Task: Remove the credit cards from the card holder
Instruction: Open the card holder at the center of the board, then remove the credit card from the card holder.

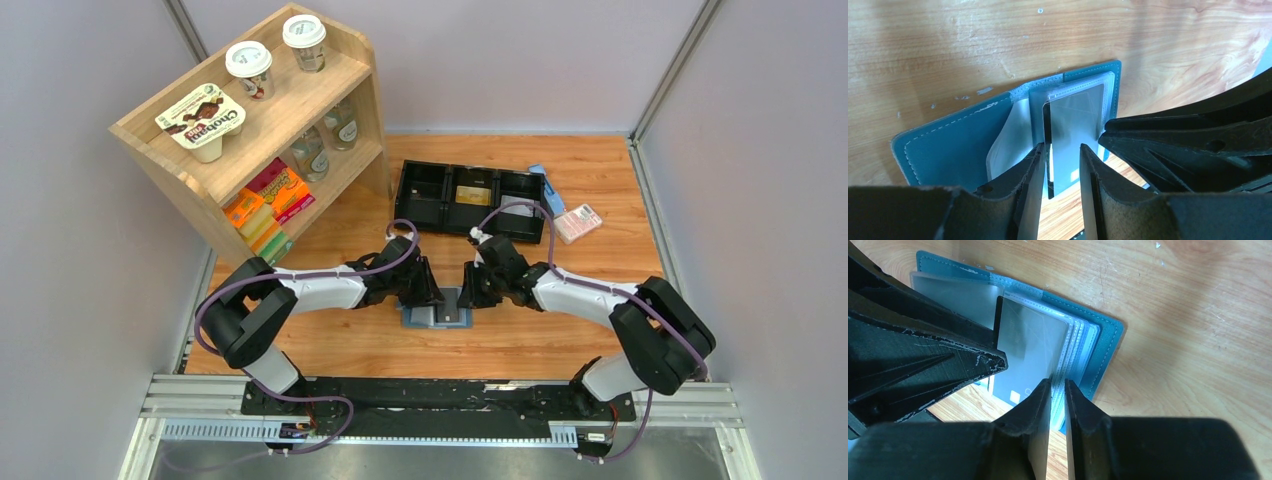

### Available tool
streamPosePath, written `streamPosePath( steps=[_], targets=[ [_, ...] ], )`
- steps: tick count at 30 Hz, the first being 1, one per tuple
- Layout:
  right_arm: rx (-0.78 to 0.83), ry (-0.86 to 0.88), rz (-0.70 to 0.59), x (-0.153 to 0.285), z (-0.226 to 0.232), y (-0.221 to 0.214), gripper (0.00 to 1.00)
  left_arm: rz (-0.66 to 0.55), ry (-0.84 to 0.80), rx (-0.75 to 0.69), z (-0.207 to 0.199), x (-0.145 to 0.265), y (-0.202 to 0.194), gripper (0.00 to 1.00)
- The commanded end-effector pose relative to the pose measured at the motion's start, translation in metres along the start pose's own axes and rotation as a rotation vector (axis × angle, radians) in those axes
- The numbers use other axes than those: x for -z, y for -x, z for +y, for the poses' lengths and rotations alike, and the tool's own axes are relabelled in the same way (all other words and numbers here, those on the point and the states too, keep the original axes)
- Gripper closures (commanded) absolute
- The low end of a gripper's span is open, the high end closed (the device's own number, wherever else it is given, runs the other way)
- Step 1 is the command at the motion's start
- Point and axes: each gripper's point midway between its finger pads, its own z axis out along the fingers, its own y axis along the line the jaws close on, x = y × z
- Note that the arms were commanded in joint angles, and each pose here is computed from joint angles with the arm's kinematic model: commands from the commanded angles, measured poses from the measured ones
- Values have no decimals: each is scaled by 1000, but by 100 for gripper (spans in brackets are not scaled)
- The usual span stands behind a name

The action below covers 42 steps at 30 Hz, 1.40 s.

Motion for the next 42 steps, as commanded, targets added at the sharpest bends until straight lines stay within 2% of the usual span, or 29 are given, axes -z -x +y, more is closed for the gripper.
streamPosePath(
  steps=[1,12,21,42],
  targets=[
    [-1,27,-12,-4,3,3,81,-33,-71,-7,-18,0,10,61],
    [-3,15,4,-10,-2,-2,81,-38,-17,64,7,0,7,61],
    [-7,14,22,-14,-4,-8,81,-38,-67,62,4,0,5,62],
    [-19,-53,74,-25,-21,-21,82,-133,-254,56,-18,20,14,78]
  ],
)
